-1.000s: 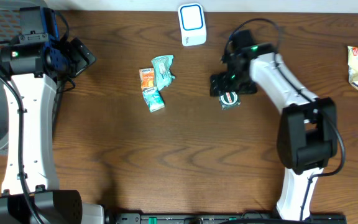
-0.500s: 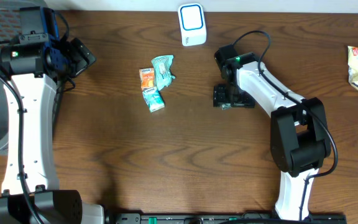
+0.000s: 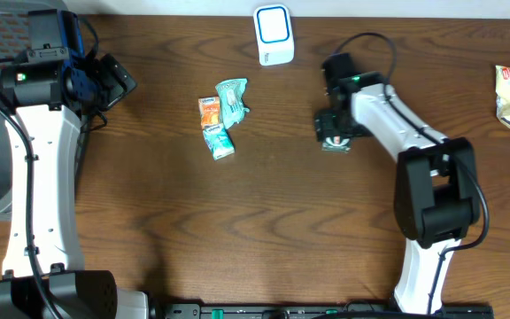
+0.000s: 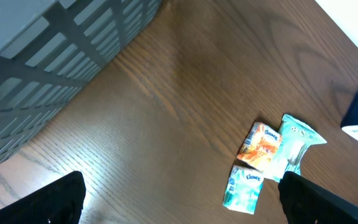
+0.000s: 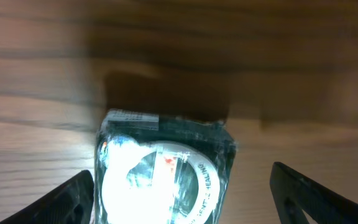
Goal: Scan the item barcode
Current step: 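Move the right gripper down onto the green Zam-Buk tin and grasp it, then raise the Zam-Buk tin with the right gripper to the scanner face, then carry the Zam-Buk tin right and set it beside the snack bag, then reach the right gripper to the mint-green wipes pack and grasp it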
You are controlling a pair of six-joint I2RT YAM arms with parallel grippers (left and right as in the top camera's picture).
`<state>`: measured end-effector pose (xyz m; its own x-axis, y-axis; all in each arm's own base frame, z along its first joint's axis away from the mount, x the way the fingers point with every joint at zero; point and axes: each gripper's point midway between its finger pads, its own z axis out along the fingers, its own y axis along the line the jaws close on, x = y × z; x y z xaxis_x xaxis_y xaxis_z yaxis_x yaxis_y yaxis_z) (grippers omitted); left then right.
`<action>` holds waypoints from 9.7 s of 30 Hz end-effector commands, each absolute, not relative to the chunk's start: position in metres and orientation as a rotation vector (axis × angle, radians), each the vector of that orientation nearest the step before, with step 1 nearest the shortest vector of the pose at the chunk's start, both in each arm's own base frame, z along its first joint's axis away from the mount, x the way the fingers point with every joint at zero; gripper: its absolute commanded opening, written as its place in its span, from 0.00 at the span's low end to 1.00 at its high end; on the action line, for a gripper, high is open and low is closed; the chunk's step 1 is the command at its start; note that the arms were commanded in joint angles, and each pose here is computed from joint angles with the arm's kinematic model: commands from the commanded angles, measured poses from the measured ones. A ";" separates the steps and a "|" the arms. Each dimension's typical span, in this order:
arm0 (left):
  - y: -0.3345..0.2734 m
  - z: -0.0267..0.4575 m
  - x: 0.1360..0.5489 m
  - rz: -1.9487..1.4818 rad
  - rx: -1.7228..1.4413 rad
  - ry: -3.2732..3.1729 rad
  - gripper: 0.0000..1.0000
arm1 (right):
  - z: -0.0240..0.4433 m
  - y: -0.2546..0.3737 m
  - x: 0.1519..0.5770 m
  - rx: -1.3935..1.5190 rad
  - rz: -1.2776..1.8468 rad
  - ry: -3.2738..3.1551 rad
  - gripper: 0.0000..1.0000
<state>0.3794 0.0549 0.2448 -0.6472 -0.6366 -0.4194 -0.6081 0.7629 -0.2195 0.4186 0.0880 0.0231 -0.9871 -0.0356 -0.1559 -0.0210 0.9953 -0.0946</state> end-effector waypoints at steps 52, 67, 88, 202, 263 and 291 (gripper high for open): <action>0.057 0.247 0.378 -0.075 -0.948 2.469 0.98 | 0.052 0.043 0.431 0.314 0.089 3.011 0.85; 0.057 0.247 0.378 -0.075 -0.948 2.469 0.98 | -0.009 0.038 0.422 0.518 0.037 2.953 0.76; 0.057 0.247 0.378 -0.075 -0.948 2.469 0.98 | 0.082 0.143 0.451 0.306 0.980 2.820 0.45; 0.057 0.247 0.378 -0.075 -0.948 2.469 0.98 | 0.081 -0.166 0.549 0.685 -0.090 2.610 0.70; 0.057 0.247 0.378 -0.075 -0.948 2.469 0.98 | 0.071 0.243 0.544 -0.200 0.760 2.672 0.99; 0.057 0.247 0.378 -0.075 -0.948 2.469 0.98 | 0.000 0.299 0.499 -0.229 0.267 2.799 0.52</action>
